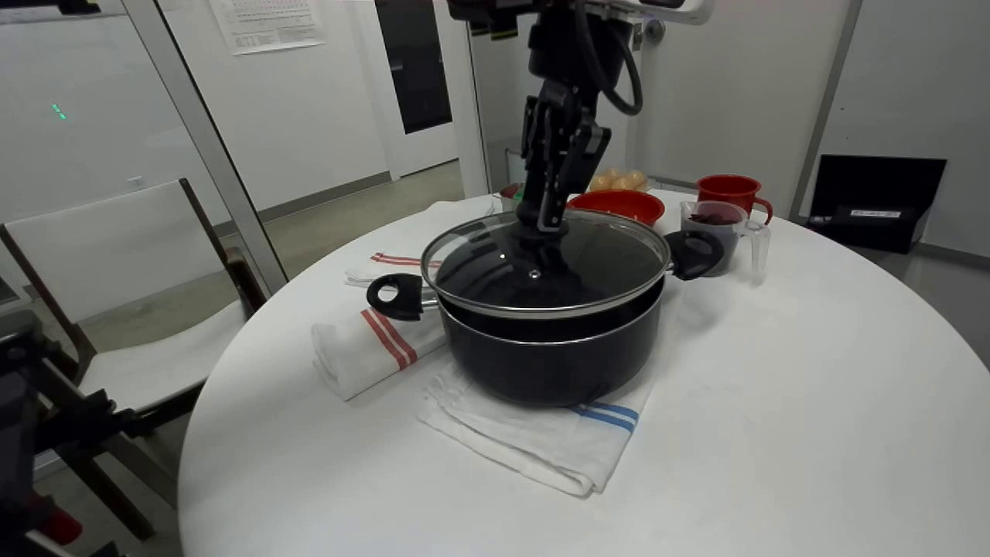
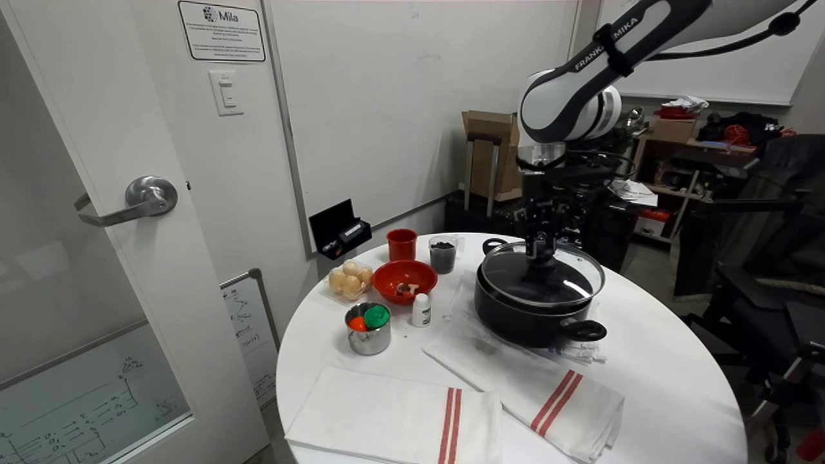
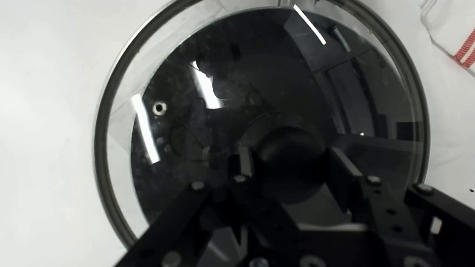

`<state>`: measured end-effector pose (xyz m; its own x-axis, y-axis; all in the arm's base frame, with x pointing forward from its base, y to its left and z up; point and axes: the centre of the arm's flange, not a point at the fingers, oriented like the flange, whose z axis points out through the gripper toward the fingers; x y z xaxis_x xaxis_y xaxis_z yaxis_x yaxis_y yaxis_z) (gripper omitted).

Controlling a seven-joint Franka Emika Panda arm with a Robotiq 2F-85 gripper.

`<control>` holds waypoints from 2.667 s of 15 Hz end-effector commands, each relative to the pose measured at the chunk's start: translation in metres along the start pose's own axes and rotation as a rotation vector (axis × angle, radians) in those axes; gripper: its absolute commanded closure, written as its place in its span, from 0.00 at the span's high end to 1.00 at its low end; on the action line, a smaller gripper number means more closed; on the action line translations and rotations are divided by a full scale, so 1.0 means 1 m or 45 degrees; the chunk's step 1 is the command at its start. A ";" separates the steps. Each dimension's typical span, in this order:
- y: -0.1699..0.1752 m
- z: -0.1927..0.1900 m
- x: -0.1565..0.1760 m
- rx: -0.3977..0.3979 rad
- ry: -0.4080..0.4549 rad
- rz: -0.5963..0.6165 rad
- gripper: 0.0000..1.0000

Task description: Put the lid on the black pot

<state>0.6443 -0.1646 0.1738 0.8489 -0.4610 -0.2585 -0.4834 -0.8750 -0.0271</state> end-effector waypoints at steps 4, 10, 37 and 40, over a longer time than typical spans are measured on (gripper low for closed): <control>-0.010 -0.008 0.016 0.010 0.019 0.031 0.25; -0.015 -0.005 0.024 0.008 0.024 0.025 0.25; -0.012 0.021 0.009 0.053 -0.024 0.042 0.25; -0.010 0.022 0.011 0.066 -0.027 0.050 0.25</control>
<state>0.6616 -0.1572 0.1544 0.8413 -0.4718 -0.2638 -0.5009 -0.8639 -0.0525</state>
